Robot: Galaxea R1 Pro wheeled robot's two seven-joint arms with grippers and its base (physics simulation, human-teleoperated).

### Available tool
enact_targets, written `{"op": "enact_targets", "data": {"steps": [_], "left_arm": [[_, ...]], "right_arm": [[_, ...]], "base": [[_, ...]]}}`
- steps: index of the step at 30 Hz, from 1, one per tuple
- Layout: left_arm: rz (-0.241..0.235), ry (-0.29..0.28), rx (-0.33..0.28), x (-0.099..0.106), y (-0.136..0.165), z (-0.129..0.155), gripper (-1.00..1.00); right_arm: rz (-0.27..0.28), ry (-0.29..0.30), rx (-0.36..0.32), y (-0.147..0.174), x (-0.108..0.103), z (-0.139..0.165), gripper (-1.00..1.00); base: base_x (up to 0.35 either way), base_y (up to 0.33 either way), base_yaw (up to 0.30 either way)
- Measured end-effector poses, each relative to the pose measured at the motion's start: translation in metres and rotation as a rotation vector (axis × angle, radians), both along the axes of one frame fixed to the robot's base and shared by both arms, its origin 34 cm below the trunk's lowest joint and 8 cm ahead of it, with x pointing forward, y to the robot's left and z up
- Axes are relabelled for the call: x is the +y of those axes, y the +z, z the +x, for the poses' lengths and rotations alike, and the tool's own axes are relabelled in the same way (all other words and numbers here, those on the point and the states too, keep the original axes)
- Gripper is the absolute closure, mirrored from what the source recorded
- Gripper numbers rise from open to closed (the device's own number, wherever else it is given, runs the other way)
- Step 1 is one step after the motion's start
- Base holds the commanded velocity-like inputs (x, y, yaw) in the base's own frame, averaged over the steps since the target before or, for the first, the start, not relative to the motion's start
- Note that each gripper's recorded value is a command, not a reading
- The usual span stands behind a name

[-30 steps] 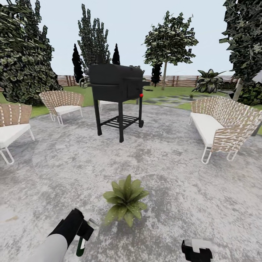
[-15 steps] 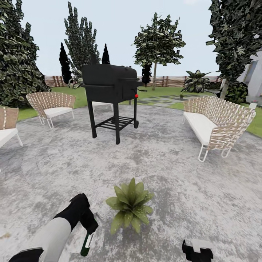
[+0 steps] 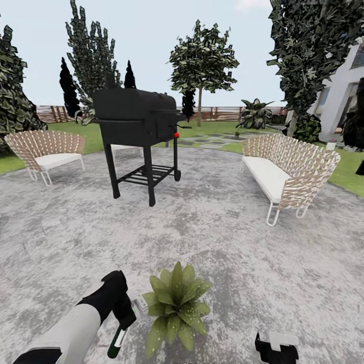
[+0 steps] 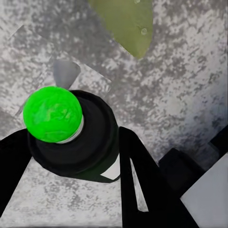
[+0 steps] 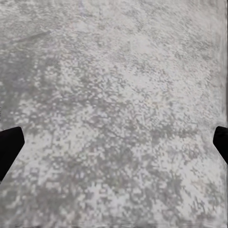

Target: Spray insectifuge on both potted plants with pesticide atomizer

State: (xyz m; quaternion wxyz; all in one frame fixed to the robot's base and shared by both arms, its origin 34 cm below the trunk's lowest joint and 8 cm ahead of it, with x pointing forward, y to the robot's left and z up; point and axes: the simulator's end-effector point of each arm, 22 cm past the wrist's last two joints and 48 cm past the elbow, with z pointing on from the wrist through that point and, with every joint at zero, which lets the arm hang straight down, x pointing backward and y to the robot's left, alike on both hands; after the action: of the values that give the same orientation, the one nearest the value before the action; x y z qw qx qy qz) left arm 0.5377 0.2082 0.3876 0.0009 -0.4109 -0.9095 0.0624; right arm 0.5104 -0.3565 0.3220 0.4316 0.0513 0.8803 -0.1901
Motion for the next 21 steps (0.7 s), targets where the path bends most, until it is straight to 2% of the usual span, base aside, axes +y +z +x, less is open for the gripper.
{"op": "enact_targets", "data": {"steps": [5, 7, 14, 17, 19, 21], "left_arm": [[0.035, 0.017, -0.003, 0.032, -0.001, 0.000, 1.00], [0.037, 0.024, 0.000, 0.038, -0.001, -0.001, 1.00], [-0.019, 0.011, 0.055, 0.016, -0.004, -0.018, 1.00], [-0.029, 0.000, 0.084, 0.006, -0.015, -0.035, 1.00], [-0.024, 0.006, 0.082, 0.012, -0.015, -0.035, 1.00], [-0.001, 0.024, 0.077, 0.033, -0.014, -0.032, 1.00]], "right_arm": [[0.000, 0.000, -0.003, 0.001, 0.000, 0.001, -1.00], [0.000, 0.000, -0.004, 0.001, 0.000, 0.001, -1.00], [0.000, 0.000, -0.007, 0.003, 0.000, 0.002, -1.00], [0.000, 0.000, -0.007, 0.003, 0.000, 0.002, -1.00], [0.000, 0.000, -0.007, 0.003, 0.000, 0.002, -1.00], [0.000, 0.000, -0.007, 0.003, 0.000, 0.002, -1.00]], "base": [[-0.147, 0.330, -0.283], [-0.253, 0.233, -0.285], [-0.322, 0.039, -0.288], [-0.333, 0.075, -0.241], [-0.326, 0.141, -0.081], [-0.234, 0.211, -0.021]]}}
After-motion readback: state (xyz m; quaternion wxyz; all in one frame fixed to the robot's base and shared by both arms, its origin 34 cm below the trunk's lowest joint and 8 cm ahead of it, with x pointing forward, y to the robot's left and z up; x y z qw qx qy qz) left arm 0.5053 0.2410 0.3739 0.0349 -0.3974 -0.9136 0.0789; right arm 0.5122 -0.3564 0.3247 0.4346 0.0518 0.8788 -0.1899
